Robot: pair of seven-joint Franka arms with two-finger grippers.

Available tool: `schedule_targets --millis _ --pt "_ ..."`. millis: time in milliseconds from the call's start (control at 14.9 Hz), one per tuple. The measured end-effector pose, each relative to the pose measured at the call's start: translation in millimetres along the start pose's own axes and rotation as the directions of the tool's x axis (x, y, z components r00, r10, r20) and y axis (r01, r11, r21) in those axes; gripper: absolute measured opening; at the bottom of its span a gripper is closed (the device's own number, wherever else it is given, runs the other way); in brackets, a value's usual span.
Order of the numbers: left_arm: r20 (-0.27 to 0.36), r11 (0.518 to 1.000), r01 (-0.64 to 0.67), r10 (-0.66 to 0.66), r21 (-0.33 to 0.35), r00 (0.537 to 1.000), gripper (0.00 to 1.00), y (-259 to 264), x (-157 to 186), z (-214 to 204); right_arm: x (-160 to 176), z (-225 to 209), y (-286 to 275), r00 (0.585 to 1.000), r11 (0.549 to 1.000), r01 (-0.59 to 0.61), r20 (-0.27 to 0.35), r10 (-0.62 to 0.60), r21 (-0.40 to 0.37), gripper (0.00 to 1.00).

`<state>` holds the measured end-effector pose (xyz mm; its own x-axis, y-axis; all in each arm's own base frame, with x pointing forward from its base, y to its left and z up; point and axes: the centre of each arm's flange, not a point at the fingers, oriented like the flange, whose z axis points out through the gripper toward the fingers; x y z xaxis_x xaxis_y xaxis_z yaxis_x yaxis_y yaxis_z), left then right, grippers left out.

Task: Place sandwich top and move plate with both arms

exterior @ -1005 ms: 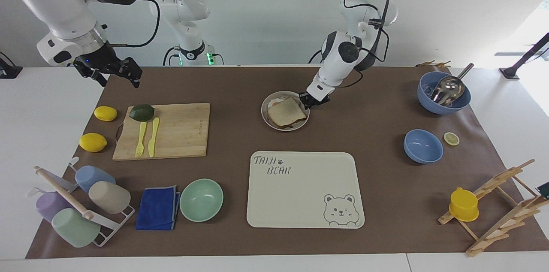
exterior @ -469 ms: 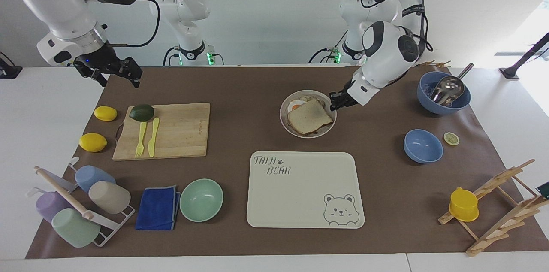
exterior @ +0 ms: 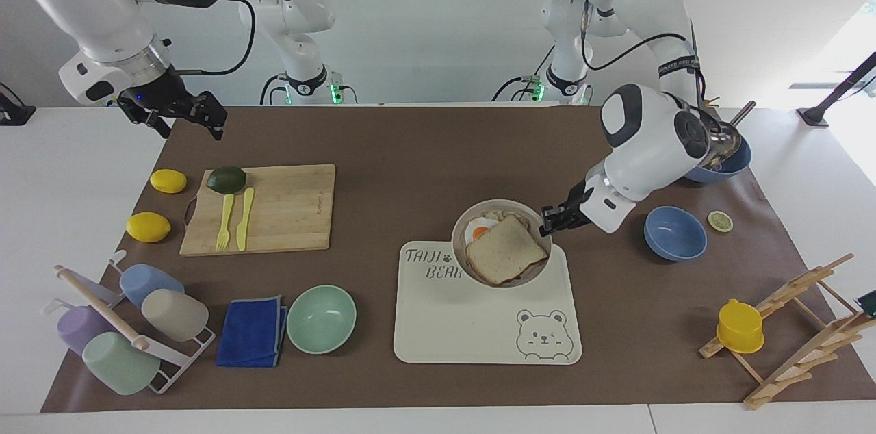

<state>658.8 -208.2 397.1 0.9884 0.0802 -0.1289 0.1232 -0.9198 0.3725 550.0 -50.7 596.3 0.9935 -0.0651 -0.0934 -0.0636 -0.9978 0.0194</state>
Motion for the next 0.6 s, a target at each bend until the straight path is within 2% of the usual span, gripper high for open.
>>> schedule_targets --millis 67,201,335,603 --pt "-0.001 1.000 -0.001 0.002 0.007 1.000 0.04 -3 17 14 0 0 0 1.000 1.000 0.000 0.000 0.000 0.000 1.00" --pt "-0.028 0.997 -0.031 0.033 0.066 0.999 0.04 -12 41 39 0 0 0 1.000 1.000 0.000 0.000 0.000 0.000 1.00" --pt "-0.032 0.990 -0.097 0.101 0.105 0.994 0.04 -18 48 58 0 0 0 1.000 1.000 0.000 0.000 0.000 0.000 1.00" --pt "-0.059 0.981 -0.165 0.171 0.105 0.983 0.04 -18 50 65 0 0 0 1.000 1.000 0.000 0.000 0.000 0.000 1.00"
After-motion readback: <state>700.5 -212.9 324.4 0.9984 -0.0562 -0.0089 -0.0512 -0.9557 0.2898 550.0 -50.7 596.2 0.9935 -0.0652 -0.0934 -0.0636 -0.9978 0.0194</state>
